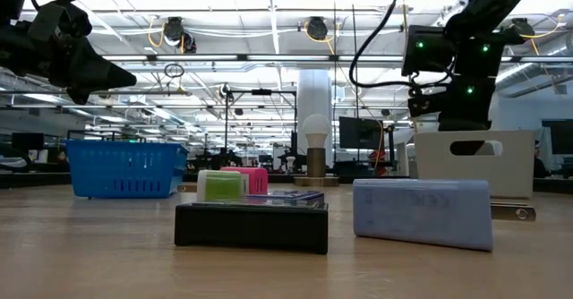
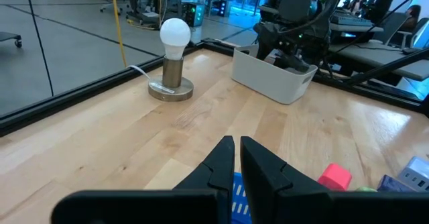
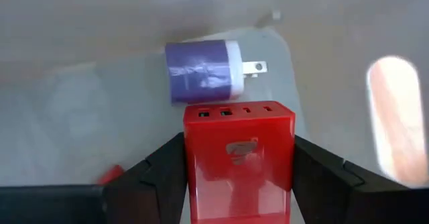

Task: Pick & Place Office items
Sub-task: Put the red charger adapter into the gray bin, then put the dark blue digital clock into the blue bin

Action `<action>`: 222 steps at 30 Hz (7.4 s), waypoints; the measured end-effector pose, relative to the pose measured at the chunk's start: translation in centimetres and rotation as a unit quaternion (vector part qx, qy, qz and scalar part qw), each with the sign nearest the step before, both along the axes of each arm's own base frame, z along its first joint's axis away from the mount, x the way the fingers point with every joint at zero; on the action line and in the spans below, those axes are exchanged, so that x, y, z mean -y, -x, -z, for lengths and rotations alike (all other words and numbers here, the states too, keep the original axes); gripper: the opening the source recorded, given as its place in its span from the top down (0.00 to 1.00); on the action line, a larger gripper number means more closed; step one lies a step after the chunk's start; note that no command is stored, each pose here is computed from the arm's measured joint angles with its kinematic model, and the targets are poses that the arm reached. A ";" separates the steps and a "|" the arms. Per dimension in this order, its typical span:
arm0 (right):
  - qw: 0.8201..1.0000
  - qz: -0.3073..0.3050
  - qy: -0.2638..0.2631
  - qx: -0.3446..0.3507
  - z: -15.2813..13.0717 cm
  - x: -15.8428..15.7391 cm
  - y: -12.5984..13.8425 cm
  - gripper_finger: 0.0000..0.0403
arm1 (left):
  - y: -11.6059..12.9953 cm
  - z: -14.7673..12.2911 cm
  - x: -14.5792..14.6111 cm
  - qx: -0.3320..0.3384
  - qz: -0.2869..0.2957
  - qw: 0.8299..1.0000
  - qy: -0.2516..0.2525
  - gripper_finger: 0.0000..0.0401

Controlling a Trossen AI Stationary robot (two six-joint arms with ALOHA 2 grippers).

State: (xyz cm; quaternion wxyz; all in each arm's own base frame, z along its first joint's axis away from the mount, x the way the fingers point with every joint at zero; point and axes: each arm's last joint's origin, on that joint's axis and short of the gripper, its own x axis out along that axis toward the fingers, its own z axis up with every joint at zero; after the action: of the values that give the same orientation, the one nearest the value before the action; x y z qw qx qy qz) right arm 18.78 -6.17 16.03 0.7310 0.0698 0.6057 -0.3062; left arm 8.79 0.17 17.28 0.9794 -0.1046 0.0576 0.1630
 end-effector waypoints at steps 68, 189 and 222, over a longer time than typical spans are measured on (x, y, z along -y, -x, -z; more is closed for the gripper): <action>0.668 -0.269 0.063 0.691 -2.8 -6.5 8.9 1.00 | 0.0 0.0 0.0 -0.004 0.007 1.000 -0.012 0.94; 0.755 -0.245 0.009 0.609 -0.4 -6.5 8.3 1.00 | -30.9 3.9 12.6 -0.391 0.441 0.799 -0.120 0.29; 0.751 -0.253 0.000 0.609 -0.4 -6.5 8.3 1.00 | -13.6 -19.2 7.0 -0.191 0.177 0.954 -0.150 0.29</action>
State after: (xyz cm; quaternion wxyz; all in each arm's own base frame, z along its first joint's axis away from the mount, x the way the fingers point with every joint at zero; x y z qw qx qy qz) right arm 10.44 0.36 16.44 0.9959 0.0858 0.0277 -0.0020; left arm 22.43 -6.88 36.45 0.9677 0.0886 0.2359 0.0104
